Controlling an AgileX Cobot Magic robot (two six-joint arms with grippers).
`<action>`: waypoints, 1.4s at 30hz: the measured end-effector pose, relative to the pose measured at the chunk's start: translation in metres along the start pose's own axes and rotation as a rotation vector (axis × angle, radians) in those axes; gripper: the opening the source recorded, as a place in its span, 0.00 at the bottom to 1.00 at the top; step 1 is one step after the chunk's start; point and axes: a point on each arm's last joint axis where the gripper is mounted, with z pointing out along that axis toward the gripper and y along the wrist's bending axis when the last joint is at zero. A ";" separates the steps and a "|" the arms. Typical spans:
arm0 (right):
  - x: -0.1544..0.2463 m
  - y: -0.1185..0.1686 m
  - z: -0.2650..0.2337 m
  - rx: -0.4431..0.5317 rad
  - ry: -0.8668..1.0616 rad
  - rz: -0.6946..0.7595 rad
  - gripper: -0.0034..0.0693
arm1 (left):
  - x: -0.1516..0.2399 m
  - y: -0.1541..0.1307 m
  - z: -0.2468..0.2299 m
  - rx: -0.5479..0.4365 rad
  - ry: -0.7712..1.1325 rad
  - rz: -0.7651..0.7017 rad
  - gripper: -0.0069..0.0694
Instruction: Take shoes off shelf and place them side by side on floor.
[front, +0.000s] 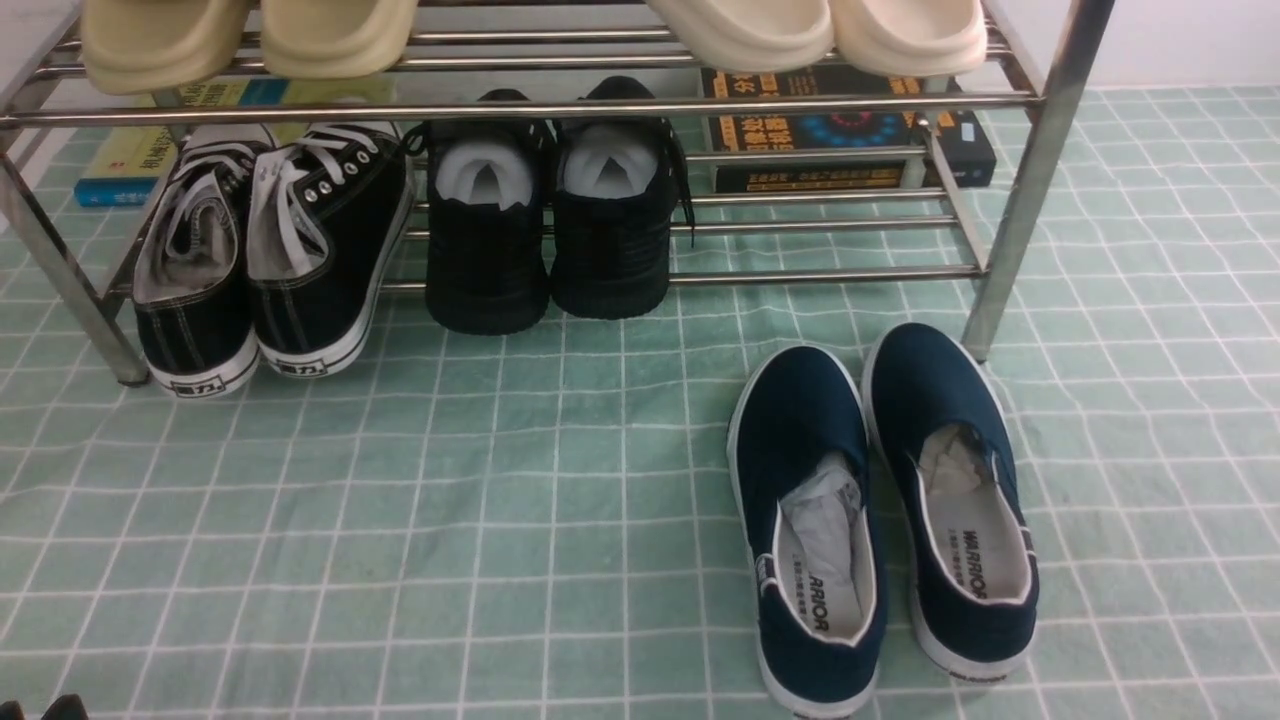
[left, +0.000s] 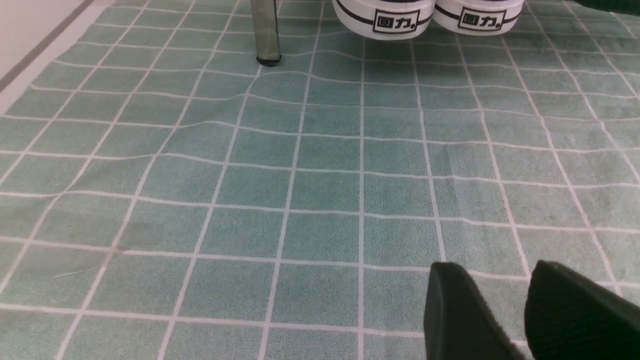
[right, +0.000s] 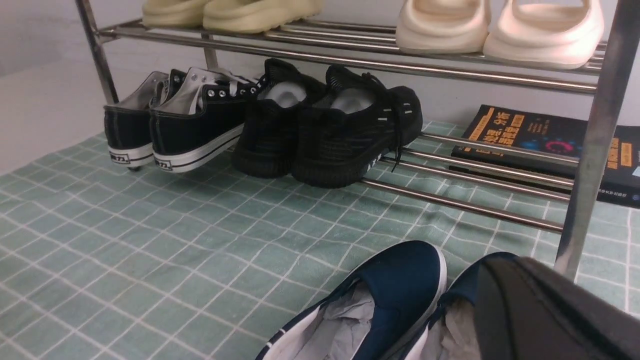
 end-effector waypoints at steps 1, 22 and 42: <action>0.004 -0.001 0.001 0.005 -0.015 -0.001 0.03 | 0.000 0.000 0.000 0.000 0.000 0.000 0.41; 0.016 -0.002 0.002 0.009 0.016 0.000 0.05 | 0.000 0.000 0.000 0.000 0.000 0.000 0.41; 0.087 -0.031 -0.020 0.381 0.126 -0.016 0.07 | 0.000 0.000 0.000 0.000 0.000 0.000 0.41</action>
